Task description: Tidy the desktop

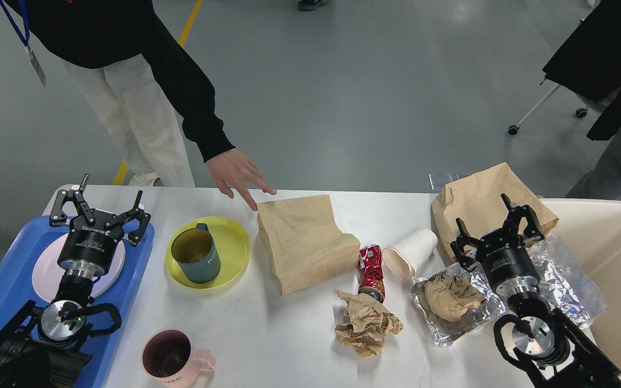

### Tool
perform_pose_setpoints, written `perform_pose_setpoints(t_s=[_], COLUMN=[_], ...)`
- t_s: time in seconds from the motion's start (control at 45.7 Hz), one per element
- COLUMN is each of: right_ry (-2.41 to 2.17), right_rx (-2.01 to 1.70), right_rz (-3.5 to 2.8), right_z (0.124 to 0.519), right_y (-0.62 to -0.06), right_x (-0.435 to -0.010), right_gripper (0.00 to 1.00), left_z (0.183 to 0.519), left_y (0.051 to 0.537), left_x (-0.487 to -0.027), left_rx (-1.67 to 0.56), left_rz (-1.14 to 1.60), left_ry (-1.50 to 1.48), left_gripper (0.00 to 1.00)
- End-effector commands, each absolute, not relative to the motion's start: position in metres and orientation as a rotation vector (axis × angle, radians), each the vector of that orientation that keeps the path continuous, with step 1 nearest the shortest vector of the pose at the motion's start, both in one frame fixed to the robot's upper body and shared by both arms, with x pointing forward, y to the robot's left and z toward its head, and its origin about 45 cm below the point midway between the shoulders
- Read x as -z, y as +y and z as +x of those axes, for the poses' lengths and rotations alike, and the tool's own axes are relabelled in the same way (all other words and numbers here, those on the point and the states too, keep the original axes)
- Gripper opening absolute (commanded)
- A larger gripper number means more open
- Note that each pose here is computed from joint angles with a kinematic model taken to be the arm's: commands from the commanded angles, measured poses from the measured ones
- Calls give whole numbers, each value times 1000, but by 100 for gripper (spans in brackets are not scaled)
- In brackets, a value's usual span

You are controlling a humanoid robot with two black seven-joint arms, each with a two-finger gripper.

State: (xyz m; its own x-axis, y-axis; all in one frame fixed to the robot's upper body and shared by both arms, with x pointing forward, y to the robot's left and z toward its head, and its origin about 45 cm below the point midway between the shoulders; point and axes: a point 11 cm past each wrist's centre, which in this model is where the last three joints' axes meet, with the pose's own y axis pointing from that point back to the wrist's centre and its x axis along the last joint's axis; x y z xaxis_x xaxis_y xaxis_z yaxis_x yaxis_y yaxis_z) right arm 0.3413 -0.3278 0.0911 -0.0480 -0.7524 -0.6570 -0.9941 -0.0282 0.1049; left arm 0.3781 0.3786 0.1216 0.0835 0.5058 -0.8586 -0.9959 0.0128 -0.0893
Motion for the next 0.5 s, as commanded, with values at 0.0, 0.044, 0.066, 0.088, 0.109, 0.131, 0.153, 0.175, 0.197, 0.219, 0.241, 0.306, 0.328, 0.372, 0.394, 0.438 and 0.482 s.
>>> perform_pose_setpoints(t_s=[0.0, 0.044, 0.066, 0.088, 0.109, 0.131, 0.153, 0.175, 0.197, 0.219, 0.241, 0.306, 0.328, 0.372, 0.394, 0.438, 0.482], right_ry=[1847, 1847, 1847, 1847, 1847, 1847, 1849, 1849, 1847, 1847, 1847, 1849, 1847, 1847, 1847, 1847, 1847], right_rx=[-798, -798, -798, -798, -798, -798, -799, -799, -798, -798, -798, -799, -798, -796, -798, -798, -798], right_rz=[-1827, -1827, -1827, -1827, -1827, -1827, -1826, -1826, -1827, -1827, -1827, -1826, -1827, -1826, -1827, -1827, -1827], right_z=[341, 341, 341, 341, 341, 341, 341, 341, 341, 341, 341, 341, 341, 341, 341, 341, 341], right_y=[-328, -328, -328, -328, -328, -328, -328, -328, -328, -328, -328, -328, -328, -328, -328, -328, -328], right_x=[-91, -91, -91, -91, -91, -91, -91, -91, -91, -91, -91, -91, -91, -91, -91, -91, -91], right_gripper=[100, 100, 100, 100, 100, 100, 100, 100, 100, 100, 100, 100, 100, 100, 100, 100, 100], left_z=[378, 378, 378, 378, 378, 378, 378, 378, 378, 378, 378, 378, 378, 378, 378, 378, 378], left_y=[378, 378, 378, 378, 378, 378, 378, 378, 378, 378, 378, 378, 378, 378, 378, 378, 378], left_x=[-122, -122, -122, -122, -122, -122, -122, -122, -122, -122, -122, -122, -122, -122, -122, -122, -122], left_rx=[-1355, -1355, -1355, -1357, -1357, -1357, -1357, -1356, -1357, -1357, -1357, -1356, -1356, -1356, -1356, -1356, -1356], left_rz=[-857, -857, -857, -860, -860, -860, -860, -859, -860, -860, -860, -859, -859, -859, -859, -859, -859], left_ry=[746, 746, 746, 745, 745, 745, 745, 745, 745, 745, 745, 746, 746, 746, 746, 746, 746], left_gripper=[97, 97, 97, 97, 97, 97, 97, 97, 97, 97, 97, 97, 97, 97, 97, 97, 97])
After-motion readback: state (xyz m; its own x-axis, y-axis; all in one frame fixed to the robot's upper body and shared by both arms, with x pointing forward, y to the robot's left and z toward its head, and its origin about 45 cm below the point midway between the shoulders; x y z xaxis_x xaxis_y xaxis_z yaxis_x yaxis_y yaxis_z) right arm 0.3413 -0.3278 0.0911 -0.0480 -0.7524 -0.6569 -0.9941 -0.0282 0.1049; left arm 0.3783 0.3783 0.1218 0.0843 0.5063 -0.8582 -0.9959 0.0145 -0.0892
